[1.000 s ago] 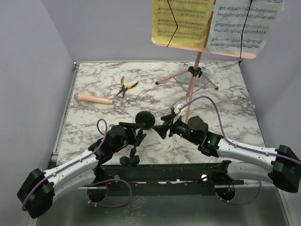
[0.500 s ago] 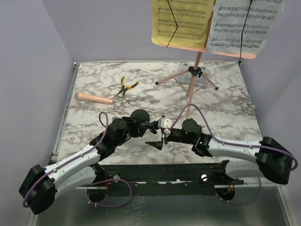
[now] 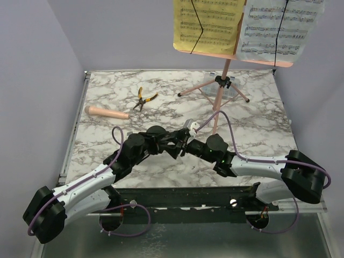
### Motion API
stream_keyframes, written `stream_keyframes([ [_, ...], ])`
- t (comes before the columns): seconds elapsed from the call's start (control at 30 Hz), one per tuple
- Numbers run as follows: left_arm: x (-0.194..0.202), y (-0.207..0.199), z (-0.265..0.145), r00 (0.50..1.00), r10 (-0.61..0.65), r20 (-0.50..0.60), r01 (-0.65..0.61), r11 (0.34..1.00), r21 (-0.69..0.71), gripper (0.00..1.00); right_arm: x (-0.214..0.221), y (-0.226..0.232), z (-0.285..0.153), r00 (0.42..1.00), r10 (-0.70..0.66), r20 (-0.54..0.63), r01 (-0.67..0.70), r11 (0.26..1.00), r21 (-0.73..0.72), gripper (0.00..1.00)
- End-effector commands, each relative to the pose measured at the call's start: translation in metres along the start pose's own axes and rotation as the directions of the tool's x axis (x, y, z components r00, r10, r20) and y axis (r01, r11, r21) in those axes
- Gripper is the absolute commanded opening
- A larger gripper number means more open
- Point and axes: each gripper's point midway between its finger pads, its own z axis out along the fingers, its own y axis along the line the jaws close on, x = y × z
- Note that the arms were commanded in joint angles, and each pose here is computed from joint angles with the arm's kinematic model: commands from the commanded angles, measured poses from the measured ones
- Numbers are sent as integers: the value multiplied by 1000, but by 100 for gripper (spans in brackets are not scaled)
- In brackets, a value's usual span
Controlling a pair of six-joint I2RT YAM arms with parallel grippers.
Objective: Set up the instrument practice props
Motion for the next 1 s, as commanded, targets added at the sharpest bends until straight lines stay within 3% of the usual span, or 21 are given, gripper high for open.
stream_keyframes([
  [0.0, 11, -2, 1, 966, -256, -37, 254, 965, -64, 35, -58, -26, 14, 984, 54, 173, -81, 985, 155, 64],
  [0.17, 19, -10, 2, 968, -244, -59, 241, 969, -57, 35, -67, -62, 14, 982, 51, 180, -114, 927, 356, 65],
  [0.37, 18, -7, 5, 968, -244, -54, 241, 968, -68, 33, -68, -61, 26, 985, 52, 166, -107, 934, 342, 61],
  [0.77, 21, -4, 6, 969, -239, -68, 234, 969, -79, 32, -76, -74, 25, 988, 21, 150, -82, 907, 413, 8],
  [0.83, 19, -4, 5, 968, -241, -63, 236, 969, -75, 33, -75, -75, 23, 990, 10, 143, -70, 904, 421, 1],
  [0.97, 15, -2, 3, 967, -250, -54, 247, 967, -66, 40, -78, -77, 19, 990, -12, 138, -50, 900, 433, 1],
])
